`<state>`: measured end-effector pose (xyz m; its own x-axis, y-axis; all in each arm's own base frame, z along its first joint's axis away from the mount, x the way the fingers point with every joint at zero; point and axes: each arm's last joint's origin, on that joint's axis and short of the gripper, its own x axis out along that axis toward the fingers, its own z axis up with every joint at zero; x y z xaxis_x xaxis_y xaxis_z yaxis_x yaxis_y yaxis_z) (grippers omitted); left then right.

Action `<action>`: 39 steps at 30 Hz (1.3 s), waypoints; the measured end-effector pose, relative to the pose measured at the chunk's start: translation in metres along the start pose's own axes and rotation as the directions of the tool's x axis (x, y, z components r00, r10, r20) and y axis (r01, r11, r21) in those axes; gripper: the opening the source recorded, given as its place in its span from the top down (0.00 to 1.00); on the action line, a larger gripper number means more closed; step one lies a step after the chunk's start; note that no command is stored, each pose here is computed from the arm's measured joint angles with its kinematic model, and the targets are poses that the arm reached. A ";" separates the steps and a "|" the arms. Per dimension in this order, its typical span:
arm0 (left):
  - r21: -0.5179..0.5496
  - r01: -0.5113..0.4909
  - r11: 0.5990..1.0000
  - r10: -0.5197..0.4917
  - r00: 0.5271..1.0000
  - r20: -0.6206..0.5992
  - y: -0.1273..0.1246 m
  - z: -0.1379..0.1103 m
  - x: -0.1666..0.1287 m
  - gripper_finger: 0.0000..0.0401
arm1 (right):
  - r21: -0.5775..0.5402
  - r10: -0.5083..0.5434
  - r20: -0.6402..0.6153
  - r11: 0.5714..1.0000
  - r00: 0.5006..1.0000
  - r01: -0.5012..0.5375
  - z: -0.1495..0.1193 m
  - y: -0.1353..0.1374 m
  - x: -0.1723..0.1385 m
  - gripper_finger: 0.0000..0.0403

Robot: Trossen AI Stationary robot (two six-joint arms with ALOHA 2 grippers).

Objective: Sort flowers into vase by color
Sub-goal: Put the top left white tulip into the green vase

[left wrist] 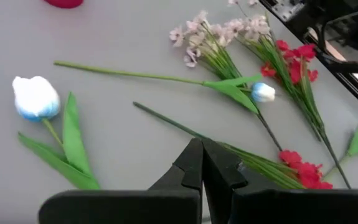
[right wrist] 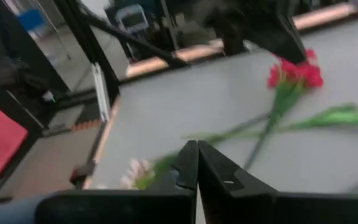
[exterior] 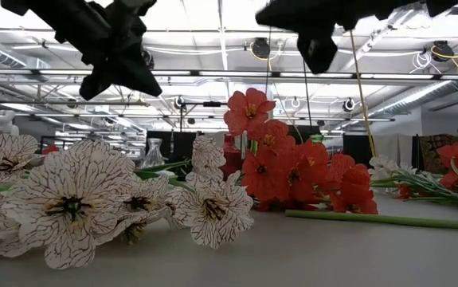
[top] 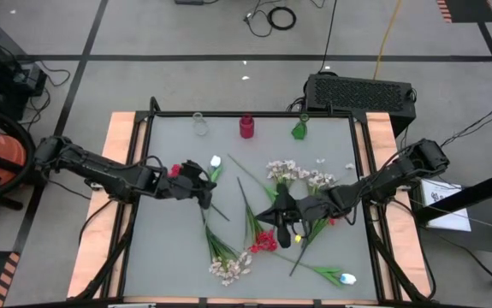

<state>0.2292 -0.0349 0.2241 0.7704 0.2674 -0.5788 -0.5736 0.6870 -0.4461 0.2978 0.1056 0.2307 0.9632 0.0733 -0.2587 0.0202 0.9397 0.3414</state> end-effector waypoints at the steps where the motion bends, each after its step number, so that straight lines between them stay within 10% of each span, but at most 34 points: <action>1: -0.003 -0.011 1.000 0.011 1.000 0.003 0.002 0.002 0.001 0.98 | -0.006 0.007 0.014 1.000 1.000 -0.007 0.001 0.001 0.000 1.00; 18: 0.011 -0.084 0.996 0.085 0.991 -0.106 0.013 -0.006 0.001 0.98 | 0.013 -0.153 -0.197 0.987 0.968 0.159 -0.029 -0.005 -0.002 1.00; 31: -0.018 -0.022 1.000 0.024 0.992 0.126 0.008 0.023 0.011 0.98 | -0.033 -0.214 -0.203 0.977 0.955 0.212 -0.026 -0.019 0.001 1.00; 39: 0.068 -0.189 0.980 0.185 0.981 0.053 0.014 -0.001 0.023 0.98 | -0.007 -0.229 -0.179 0.973 0.957 0.231 -0.017 -0.028 0.003 1.00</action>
<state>0.2388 -0.0200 0.2038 0.6645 0.4255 -0.6143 -0.6883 0.6685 -0.2815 0.2951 0.0853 0.2048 0.8689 -0.0850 -0.4877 0.2407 0.9334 0.2662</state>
